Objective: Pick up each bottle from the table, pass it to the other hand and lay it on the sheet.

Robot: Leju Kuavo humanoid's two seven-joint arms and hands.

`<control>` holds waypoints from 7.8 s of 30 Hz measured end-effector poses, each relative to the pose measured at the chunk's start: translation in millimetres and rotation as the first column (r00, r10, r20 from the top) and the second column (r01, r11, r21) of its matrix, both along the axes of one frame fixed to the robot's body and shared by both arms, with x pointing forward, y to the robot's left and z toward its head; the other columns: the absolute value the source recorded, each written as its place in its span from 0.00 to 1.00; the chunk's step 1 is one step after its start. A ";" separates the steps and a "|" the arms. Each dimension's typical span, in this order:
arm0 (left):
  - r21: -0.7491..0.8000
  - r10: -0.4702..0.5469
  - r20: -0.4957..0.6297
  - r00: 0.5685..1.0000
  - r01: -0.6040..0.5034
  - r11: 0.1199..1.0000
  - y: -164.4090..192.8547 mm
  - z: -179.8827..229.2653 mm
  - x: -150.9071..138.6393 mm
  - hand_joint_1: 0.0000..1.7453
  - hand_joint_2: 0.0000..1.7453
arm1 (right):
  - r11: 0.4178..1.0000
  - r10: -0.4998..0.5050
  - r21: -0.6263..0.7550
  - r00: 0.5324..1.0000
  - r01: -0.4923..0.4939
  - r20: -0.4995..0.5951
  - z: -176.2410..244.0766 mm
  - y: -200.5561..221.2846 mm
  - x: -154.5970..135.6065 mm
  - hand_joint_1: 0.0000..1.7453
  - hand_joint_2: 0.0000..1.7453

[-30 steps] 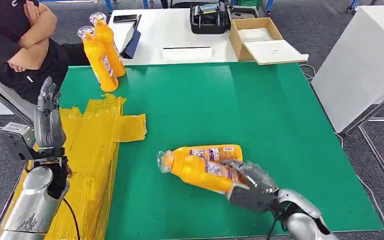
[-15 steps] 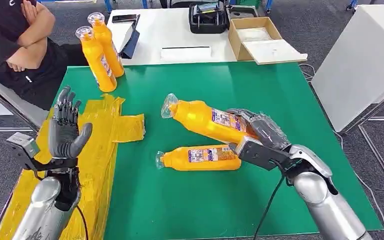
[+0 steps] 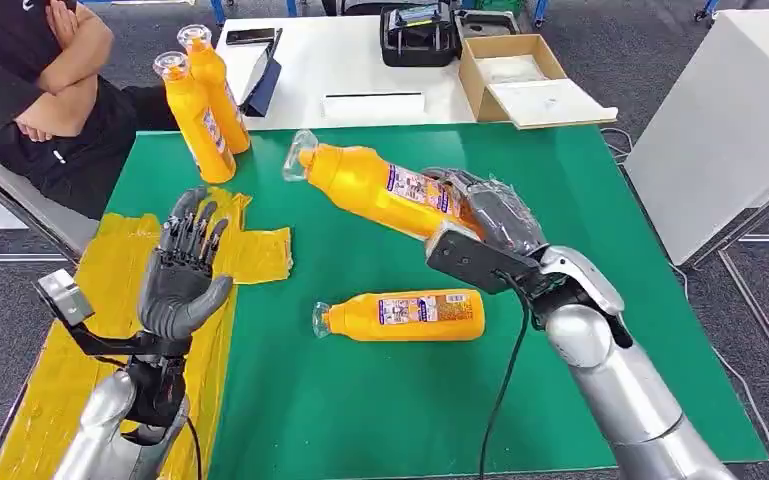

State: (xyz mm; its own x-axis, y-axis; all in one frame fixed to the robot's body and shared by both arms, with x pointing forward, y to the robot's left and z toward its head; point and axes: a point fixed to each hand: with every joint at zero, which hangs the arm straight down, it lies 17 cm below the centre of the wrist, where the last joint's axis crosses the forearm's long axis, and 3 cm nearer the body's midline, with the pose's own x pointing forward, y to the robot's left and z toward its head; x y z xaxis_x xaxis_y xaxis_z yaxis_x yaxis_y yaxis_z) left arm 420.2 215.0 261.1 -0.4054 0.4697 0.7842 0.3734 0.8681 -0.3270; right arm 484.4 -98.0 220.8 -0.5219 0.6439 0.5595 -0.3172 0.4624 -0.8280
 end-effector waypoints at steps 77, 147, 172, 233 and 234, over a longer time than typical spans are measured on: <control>-0.239 0.106 -0.076 0.991 -0.122 0.963 45.6 28.3 51.7 0.00 1.00 | 0.984 -0.169 0.074 0.982 0.163 0.087 23.0 87.9 -14.1 1.00 1.00; -0.247 -0.007 -0.058 0.998 -0.007 0.969 -8.4 44.5 64.8 0.00 1.00 | 0.988 0.147 -0.025 0.986 -0.150 -0.083 -15.9 215.6 -41.4 1.00 1.00; -0.195 0.042 -0.044 0.998 -0.050 0.980 -12.7 50.0 59.3 0.00 1.00 | 0.991 0.121 -0.052 0.991 -0.124 -0.063 -5.5 207.7 -30.7 1.00 1.00; 0.172 0.139 0.077 0.987 -0.150 0.974 -58.7 54.2 55.5 0.00 1.00 | 0.993 0.070 -0.090 0.990 -0.081 -0.119 -22.4 186.3 -7.9 1.00 1.00; 0.172 0.139 0.077 0.987 -0.150 0.974 -58.8 54.2 55.5 0.00 1.00 | 0.993 0.069 -0.090 0.990 -0.080 -0.119 -22.6 185.5 -7.5 1.00 1.00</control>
